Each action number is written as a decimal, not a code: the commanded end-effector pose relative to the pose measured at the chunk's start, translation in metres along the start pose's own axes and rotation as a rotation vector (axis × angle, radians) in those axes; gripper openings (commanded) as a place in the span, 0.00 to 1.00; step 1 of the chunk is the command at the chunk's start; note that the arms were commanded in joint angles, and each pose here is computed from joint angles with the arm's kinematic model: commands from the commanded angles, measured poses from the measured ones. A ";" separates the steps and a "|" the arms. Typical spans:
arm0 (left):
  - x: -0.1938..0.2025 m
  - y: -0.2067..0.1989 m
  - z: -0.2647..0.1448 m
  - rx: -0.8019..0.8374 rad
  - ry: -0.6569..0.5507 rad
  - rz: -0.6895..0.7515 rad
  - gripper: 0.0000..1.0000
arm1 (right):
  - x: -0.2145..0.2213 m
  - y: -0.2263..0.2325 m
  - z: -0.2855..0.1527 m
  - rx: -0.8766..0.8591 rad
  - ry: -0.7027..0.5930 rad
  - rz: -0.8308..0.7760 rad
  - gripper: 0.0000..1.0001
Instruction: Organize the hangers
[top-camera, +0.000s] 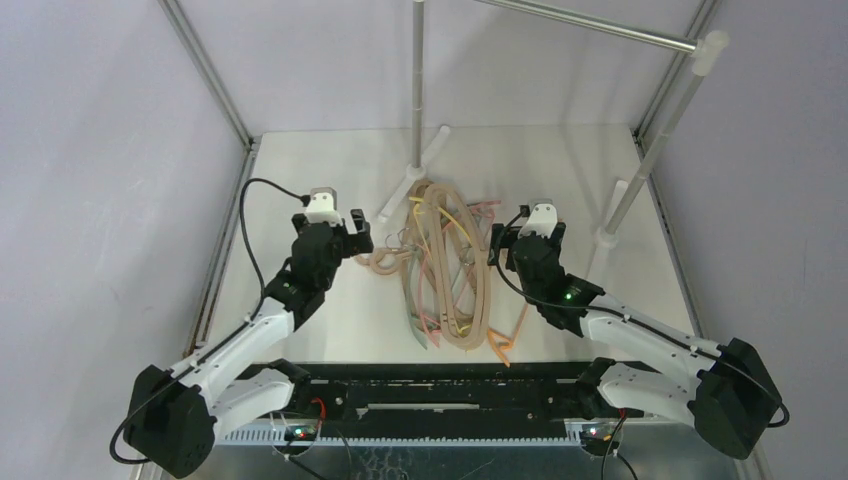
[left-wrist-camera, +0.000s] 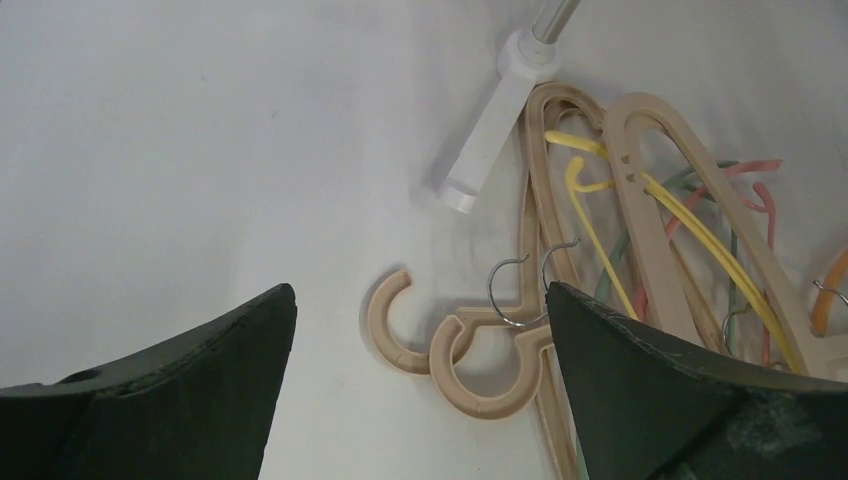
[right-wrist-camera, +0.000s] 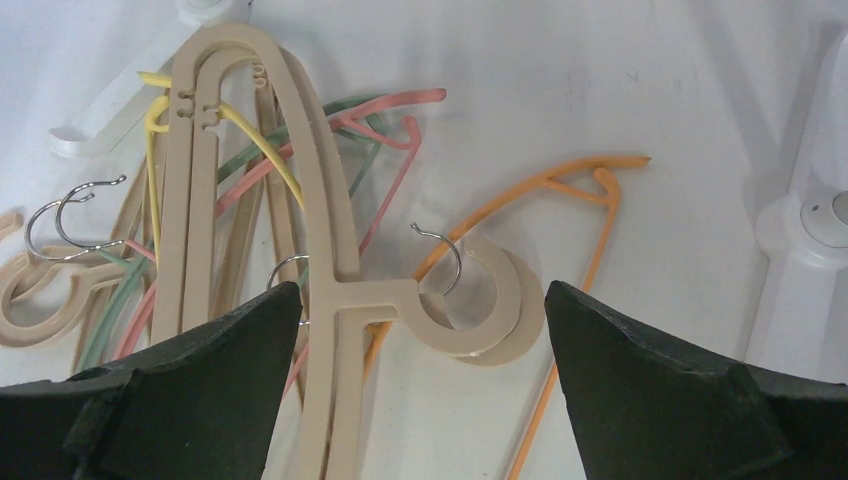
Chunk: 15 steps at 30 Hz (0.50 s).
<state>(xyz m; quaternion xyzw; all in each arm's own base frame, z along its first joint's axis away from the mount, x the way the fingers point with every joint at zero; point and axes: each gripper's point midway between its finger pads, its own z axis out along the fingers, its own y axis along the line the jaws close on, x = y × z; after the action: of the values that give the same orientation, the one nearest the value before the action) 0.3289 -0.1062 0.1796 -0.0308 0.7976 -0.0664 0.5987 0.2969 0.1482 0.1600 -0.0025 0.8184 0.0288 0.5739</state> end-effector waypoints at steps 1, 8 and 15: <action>-0.004 -0.012 0.001 0.054 -0.008 -0.022 0.99 | -0.012 0.007 -0.001 -0.014 -0.033 0.052 1.00; 0.010 -0.026 -0.003 0.080 0.040 -0.002 0.99 | -0.011 0.000 0.000 -0.019 -0.023 0.076 1.00; 0.012 -0.025 -0.004 0.066 0.043 -0.014 0.99 | 0.021 0.013 0.004 -0.072 0.110 0.098 0.80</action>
<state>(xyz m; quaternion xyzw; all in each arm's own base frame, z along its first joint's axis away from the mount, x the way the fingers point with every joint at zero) 0.3194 -0.1310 0.1648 -0.0023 0.8138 -0.0911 0.5740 0.2987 0.1465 0.1525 0.0106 0.8293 0.0506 0.5564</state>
